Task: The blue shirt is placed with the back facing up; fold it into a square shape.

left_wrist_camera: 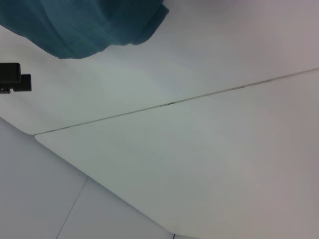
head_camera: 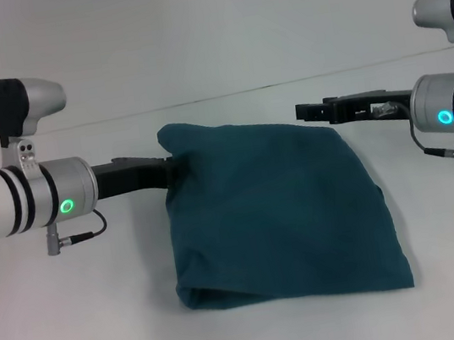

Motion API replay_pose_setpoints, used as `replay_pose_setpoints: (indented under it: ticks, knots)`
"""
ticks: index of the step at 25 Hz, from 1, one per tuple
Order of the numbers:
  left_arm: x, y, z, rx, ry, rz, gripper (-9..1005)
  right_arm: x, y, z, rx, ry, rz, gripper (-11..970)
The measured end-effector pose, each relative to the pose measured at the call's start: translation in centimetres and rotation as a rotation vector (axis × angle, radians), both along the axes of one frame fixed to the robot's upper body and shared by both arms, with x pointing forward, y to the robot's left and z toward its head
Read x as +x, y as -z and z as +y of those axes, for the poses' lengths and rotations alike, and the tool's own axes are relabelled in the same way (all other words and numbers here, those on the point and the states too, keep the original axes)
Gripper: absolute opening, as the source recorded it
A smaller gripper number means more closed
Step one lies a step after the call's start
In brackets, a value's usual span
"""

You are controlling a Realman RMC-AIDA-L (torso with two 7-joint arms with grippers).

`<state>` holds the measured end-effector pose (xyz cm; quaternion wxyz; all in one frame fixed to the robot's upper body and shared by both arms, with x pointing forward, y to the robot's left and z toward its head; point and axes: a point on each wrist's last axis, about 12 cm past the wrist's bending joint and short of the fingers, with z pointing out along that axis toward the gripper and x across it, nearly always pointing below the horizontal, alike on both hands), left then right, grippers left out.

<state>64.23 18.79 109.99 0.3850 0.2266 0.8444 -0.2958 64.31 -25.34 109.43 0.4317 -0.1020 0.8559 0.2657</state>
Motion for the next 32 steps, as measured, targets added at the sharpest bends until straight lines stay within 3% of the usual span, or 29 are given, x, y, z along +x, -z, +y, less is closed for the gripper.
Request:
replay_pose_setpoints:
  ticks: [8, 22, 23, 24, 32]
  knots:
    - [0.0, 0.2, 0.0, 0.006, -0.014, -0.003, 42, -0.1, 0.2, 0.1, 0.002, -0.003, 0.006, 637]
    - [-0.9, 0.6, 3.4, -0.011, -0.136, -0.036, 228, -0.1, 0.2, 0.0, -0.009, -0.008, -0.008, 636]
    - [-0.9, 0.6, 3.4, -0.011, -0.136, -0.036, 274, -0.1, 0.1, -0.1, -0.009, -0.009, -0.010, 636]
    - [-2.1, 0.3, 4.3, -0.055, -0.126, -0.046, 321, -0.2, 0.1, -0.2, -0.007, -0.011, -0.011, 636]
    - [-6.6, -0.5, 6.4, -0.306, -0.015, -0.044, 671, -1.9, -0.3, -2.0, 0.065, -0.077, -0.084, 637]
